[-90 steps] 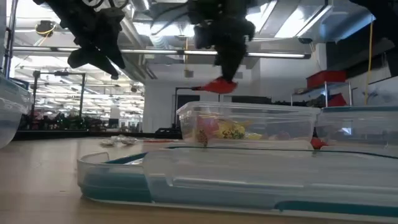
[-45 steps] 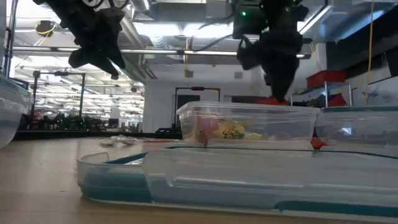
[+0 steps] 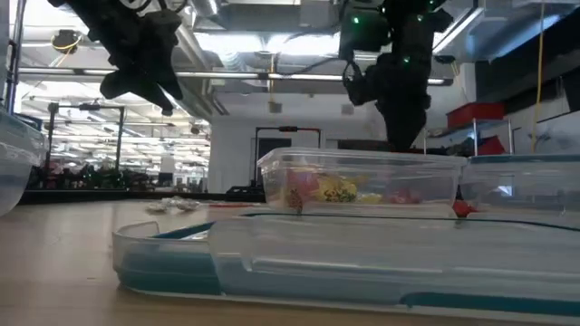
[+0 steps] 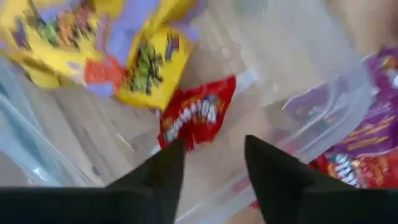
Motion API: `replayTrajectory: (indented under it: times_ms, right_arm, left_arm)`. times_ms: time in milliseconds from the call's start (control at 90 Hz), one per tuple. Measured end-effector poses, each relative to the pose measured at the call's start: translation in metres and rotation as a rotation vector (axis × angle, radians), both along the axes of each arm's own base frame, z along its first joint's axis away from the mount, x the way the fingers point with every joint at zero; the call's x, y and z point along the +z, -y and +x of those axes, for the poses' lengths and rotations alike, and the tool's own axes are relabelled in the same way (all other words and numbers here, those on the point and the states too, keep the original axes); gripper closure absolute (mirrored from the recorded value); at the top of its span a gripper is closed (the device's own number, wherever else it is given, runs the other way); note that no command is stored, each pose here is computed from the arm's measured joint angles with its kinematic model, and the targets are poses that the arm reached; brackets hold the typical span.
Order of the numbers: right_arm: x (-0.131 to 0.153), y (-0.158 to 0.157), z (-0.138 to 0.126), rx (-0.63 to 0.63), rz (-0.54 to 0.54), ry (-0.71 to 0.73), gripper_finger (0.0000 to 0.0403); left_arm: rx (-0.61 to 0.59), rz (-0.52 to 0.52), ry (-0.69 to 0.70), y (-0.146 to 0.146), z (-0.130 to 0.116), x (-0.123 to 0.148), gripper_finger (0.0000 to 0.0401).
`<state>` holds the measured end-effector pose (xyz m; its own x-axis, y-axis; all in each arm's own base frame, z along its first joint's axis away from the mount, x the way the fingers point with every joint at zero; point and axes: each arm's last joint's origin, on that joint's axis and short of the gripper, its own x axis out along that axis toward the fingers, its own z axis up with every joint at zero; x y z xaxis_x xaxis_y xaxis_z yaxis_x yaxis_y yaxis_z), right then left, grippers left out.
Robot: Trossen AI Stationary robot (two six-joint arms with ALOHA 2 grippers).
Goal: Sort candy
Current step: Put the red candy into the rectangular transparent bin
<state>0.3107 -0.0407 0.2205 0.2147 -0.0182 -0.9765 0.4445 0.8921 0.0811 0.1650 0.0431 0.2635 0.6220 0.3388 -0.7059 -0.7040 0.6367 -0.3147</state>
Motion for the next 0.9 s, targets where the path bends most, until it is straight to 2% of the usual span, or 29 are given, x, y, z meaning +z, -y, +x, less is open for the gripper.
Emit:
replayTrajectory:
  times_ms: [133,244,389,533,633,767,900]
  right_arm:
    - [0.03,0.007,0.007,-0.047,-0.119,0.076,0.0207]
    - [0.053,0.03,0.004,-0.241,-0.212,0.07,0.0211]
    - [0.061,0.07,-0.011,-0.398,-0.191,0.037,0.022]
    - [0.044,0.102,-0.025,-0.399,-0.144,-0.012,0.0213]
    - [0.023,0.118,-0.029,-0.424,-0.055,-0.053,0.0206]
    - [-0.006,0.13,-0.024,-0.437,-0.011,-0.127,0.0203]
    - [-0.028,0.136,-0.012,-0.455,-0.003,-0.129,0.0208]
  left_arm:
    - [0.015,-0.013,0.008,0.0,0.0,0.0,0.0265]
    - [0.027,-0.025,0.014,0.0,0.0,0.0,0.0265]
    - [0.026,-0.024,0.013,0.0,0.0,0.0,0.0265]
    - [0.016,-0.015,0.007,0.0,0.0,0.0,0.0265]
    - [0.016,-0.015,0.006,0.0,0.0,0.0,0.0265]
    - [0.026,-0.025,0.008,0.0,0.0,0.0,0.0265]
    - [0.033,-0.031,0.006,0.0,0.0,-0.001,0.0265]
